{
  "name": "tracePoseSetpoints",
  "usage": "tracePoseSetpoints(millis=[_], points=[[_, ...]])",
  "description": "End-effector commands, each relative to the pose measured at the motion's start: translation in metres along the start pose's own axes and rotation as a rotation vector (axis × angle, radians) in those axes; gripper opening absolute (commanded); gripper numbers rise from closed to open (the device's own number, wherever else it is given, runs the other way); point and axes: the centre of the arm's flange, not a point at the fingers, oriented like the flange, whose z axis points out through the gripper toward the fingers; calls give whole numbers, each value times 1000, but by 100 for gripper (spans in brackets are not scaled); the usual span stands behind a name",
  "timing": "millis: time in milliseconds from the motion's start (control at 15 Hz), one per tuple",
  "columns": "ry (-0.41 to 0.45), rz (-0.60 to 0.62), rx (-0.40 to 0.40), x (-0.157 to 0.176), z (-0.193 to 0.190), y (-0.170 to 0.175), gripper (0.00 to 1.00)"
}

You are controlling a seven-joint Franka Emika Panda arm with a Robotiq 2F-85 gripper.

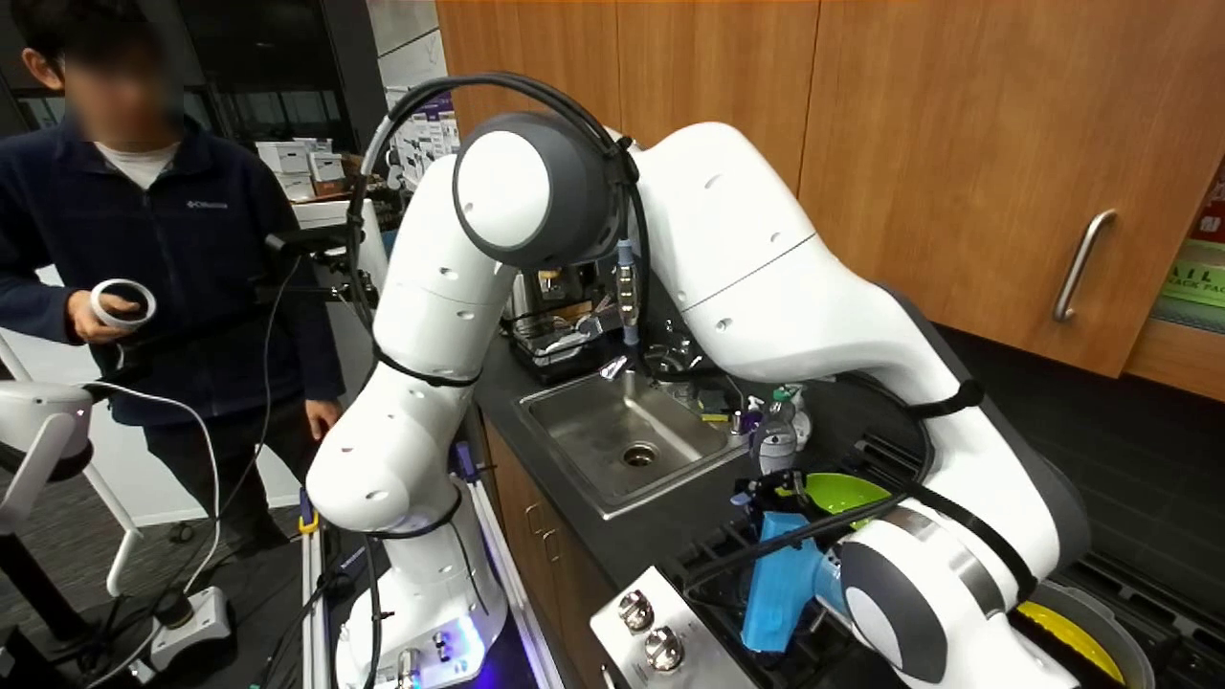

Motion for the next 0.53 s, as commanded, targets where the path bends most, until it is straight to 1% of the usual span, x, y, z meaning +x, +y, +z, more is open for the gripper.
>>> tracePoseSetpoints(millis=[0, 133, 267, 467], points=[[-35, 132, -35, 13, -13, 0, 1], [-16, 166, -32, 17, -14, -1, 1], [47, 206, -15, 20, -17, -3, 1], [120, 241, 27, 23, -18, -7, 1]])
